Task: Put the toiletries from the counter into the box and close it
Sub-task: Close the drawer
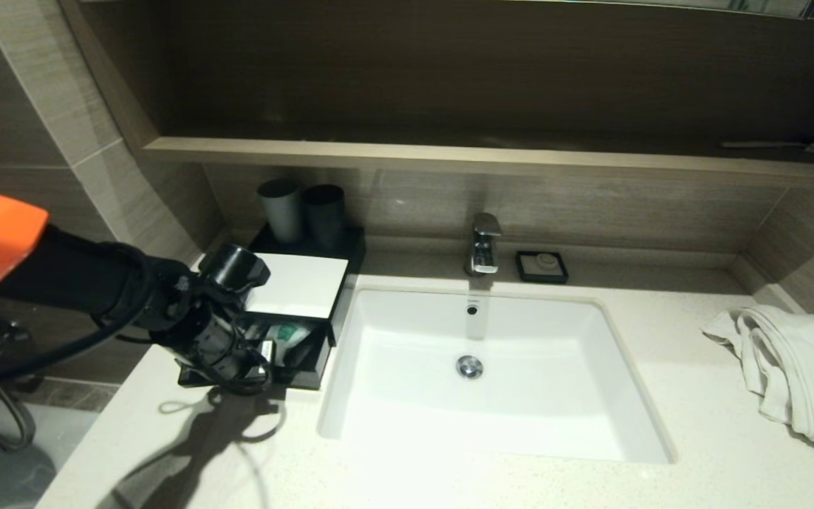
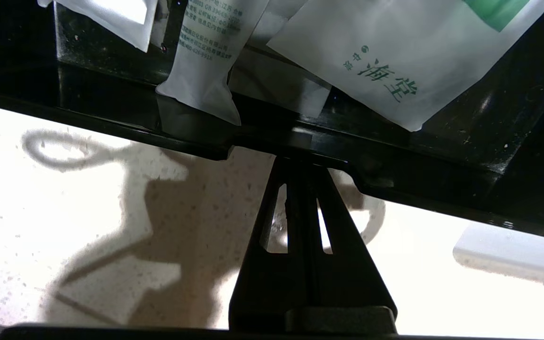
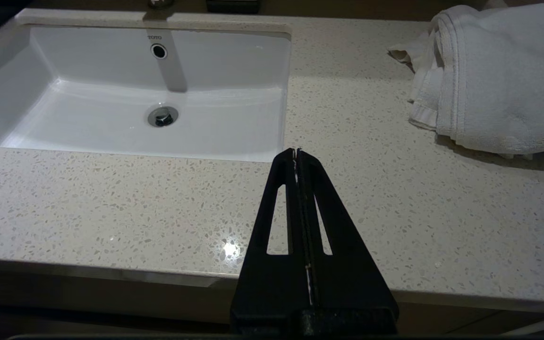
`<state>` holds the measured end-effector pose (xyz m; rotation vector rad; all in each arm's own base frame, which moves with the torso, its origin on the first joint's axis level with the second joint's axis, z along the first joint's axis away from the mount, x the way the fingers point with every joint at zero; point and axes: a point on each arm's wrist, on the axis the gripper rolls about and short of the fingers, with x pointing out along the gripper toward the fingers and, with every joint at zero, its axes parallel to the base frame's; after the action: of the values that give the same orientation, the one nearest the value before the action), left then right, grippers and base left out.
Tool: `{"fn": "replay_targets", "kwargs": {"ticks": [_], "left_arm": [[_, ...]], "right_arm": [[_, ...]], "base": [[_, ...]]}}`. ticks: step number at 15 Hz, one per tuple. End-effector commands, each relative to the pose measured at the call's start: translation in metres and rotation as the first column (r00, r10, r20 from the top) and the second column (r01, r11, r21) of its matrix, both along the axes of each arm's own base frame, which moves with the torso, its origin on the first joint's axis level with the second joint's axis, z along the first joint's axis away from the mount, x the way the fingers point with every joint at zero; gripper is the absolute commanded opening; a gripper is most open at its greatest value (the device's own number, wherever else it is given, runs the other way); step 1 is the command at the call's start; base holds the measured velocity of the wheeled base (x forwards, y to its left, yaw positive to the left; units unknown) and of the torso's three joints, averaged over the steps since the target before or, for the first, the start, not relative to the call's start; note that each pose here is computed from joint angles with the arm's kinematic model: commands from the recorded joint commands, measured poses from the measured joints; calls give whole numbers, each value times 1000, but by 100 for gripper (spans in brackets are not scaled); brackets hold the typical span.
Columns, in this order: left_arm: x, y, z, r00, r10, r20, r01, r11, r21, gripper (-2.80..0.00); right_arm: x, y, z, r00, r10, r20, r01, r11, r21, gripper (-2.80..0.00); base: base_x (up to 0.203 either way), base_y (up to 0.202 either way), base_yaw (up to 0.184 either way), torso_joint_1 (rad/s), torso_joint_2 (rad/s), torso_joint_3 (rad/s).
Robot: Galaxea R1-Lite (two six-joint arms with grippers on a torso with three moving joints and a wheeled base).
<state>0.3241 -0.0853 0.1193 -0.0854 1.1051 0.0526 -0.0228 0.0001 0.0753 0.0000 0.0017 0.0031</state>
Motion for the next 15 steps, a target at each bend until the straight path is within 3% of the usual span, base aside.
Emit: {"fn": "replay_targets", "kwargs": {"ticks": [1,15], "left_arm": [[5,-1,-4,1000,4,-6,-4,1000,1,-280],[34,-2,0,999,22,42,-21,1000,-14,-280]], "right_arm": [[0,0,0,1000,0,0,0,1000,0,-280],[0,0,0,1000,0,0,0,1000,0,-280]], "base": [[0,0,0,0,0,0],[0,0,0,0,0,0]]}}
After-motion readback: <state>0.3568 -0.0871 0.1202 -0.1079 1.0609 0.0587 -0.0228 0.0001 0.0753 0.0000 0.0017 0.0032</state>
